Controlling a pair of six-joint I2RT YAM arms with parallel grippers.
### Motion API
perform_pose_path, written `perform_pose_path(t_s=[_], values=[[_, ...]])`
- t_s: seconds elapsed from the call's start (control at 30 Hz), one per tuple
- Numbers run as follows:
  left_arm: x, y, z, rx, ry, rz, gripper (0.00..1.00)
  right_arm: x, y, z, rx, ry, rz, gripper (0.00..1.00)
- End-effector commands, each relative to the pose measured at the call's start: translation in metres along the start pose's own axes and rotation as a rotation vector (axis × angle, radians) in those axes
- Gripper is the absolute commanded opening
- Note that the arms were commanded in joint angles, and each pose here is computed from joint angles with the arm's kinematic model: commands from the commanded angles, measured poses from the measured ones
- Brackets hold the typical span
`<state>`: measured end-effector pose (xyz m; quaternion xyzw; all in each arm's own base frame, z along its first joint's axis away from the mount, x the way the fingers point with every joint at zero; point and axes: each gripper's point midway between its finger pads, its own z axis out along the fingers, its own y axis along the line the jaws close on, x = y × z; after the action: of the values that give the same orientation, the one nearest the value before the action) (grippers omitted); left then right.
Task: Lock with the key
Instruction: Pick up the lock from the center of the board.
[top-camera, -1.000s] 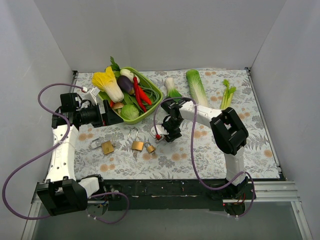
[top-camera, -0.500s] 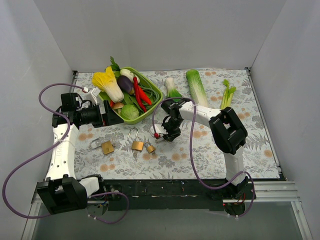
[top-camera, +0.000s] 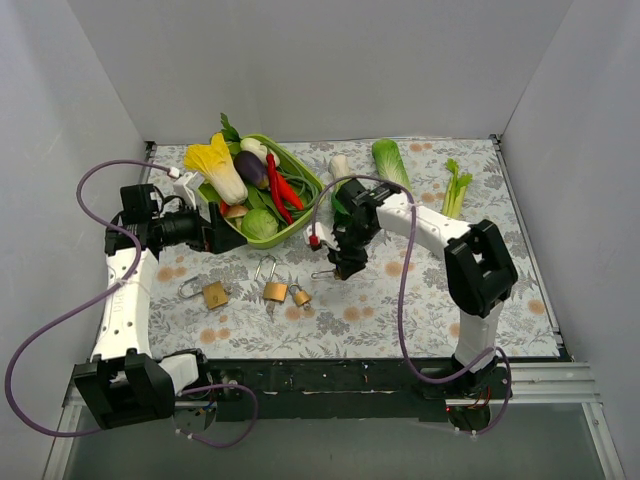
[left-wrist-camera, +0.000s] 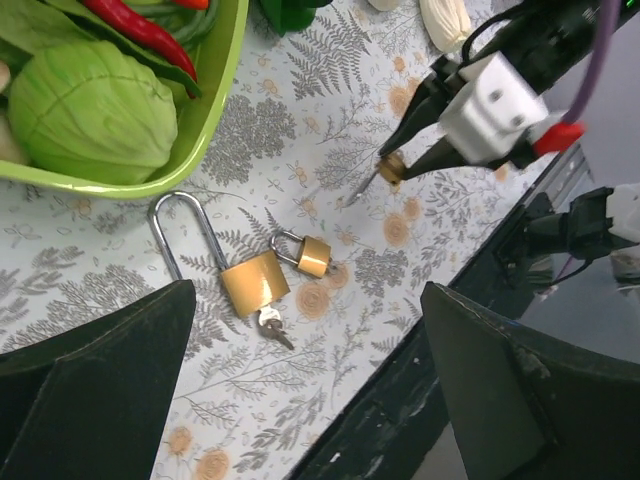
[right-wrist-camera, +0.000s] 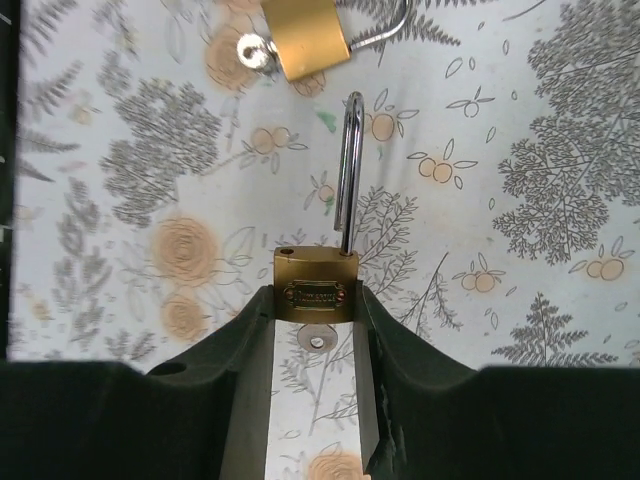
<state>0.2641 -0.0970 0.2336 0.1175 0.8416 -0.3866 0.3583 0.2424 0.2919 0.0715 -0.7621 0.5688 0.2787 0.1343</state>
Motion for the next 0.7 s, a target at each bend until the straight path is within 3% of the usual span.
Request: perform_pose_path(t_s=[0.0, 0.13, 0.17, 0.33, 0.43, 0.53, 0.67], values=[[-0.010, -0.012, -0.008, 0.056, -0.086, 0.339, 0.97, -0.057, 0.045, -0.051, -0.089, -0.233, 0.144, 0.01], [0.031, -0.005, -0.007, 0.092, -0.032, 0.747, 0.96, -0.071, 0.072, -0.066, -0.160, -0.311, 0.251, 0.01], [0.038, -0.008, -0.006, 0.118, -0.021, 0.787, 0.96, -0.072, 0.076, -0.067, -0.169, -0.318, 0.268, 0.01], [0.057, -0.033, 0.010, 0.218, 0.033, 0.761, 0.92, -0.083, 0.082, -0.081, -0.126, -0.349, 0.324, 0.01], [0.079, -0.059, 0.036, 0.336, 0.141, 0.751, 0.86, -0.088, 0.089, -0.085, -0.135, -0.375, 0.354, 0.01], [0.081, -0.080, 0.052, 0.415, 0.140, 0.701, 0.81, -0.092, 0.096, -0.087, -0.161, -0.392, 0.363, 0.01], [0.080, -0.106, 0.070, 0.488, 0.103, 0.776, 0.74, -0.098, 0.106, -0.092, -0.188, -0.423, 0.351, 0.01]])
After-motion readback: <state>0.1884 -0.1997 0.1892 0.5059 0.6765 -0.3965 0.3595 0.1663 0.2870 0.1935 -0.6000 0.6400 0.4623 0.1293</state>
